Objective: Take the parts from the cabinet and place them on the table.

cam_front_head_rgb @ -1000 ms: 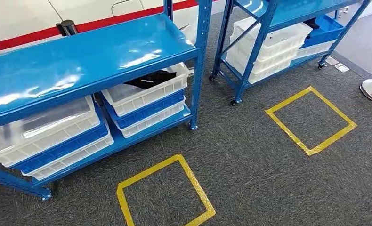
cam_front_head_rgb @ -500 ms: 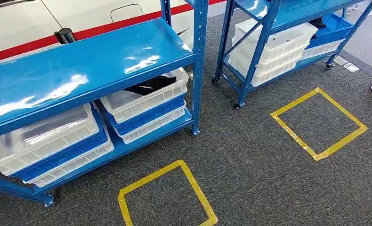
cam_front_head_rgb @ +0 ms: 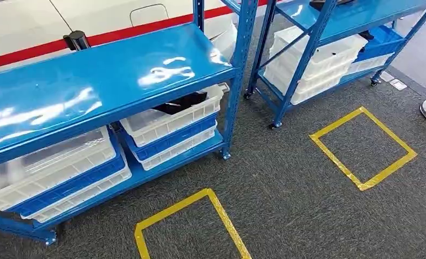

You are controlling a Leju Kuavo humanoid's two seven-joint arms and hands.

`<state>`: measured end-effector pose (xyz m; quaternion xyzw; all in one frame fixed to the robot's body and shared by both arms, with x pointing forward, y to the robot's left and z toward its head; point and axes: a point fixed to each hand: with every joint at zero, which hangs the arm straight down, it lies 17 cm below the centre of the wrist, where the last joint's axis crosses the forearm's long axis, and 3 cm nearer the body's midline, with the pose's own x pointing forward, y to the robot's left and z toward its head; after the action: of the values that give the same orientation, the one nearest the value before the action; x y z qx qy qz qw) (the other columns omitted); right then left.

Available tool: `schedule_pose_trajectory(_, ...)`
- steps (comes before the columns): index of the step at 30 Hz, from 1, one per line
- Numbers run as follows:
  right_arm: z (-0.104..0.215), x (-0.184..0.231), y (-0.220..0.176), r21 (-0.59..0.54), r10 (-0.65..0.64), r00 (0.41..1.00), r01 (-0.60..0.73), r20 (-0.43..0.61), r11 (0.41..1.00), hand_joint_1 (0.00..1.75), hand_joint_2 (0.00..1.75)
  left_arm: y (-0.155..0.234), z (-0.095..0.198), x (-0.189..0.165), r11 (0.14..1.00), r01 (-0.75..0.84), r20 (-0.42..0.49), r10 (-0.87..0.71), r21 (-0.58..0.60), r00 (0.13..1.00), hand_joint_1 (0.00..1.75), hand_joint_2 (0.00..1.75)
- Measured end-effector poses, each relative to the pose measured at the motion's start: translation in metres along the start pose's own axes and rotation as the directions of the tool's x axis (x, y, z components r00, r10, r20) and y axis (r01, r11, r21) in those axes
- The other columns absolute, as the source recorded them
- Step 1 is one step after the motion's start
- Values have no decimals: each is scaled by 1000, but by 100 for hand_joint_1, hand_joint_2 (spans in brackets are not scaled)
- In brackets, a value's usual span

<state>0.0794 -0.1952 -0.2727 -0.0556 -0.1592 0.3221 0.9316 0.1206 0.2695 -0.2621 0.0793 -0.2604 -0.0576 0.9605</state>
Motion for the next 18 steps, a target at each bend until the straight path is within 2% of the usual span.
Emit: schedule_pose_trajectory(18, 1, -3, 2, 3, -2, 1000, 2, -5, 1000, 0, 0, -1, 1, -1, 1000, -1, -1, 1, -3, 1000, 0, 0)
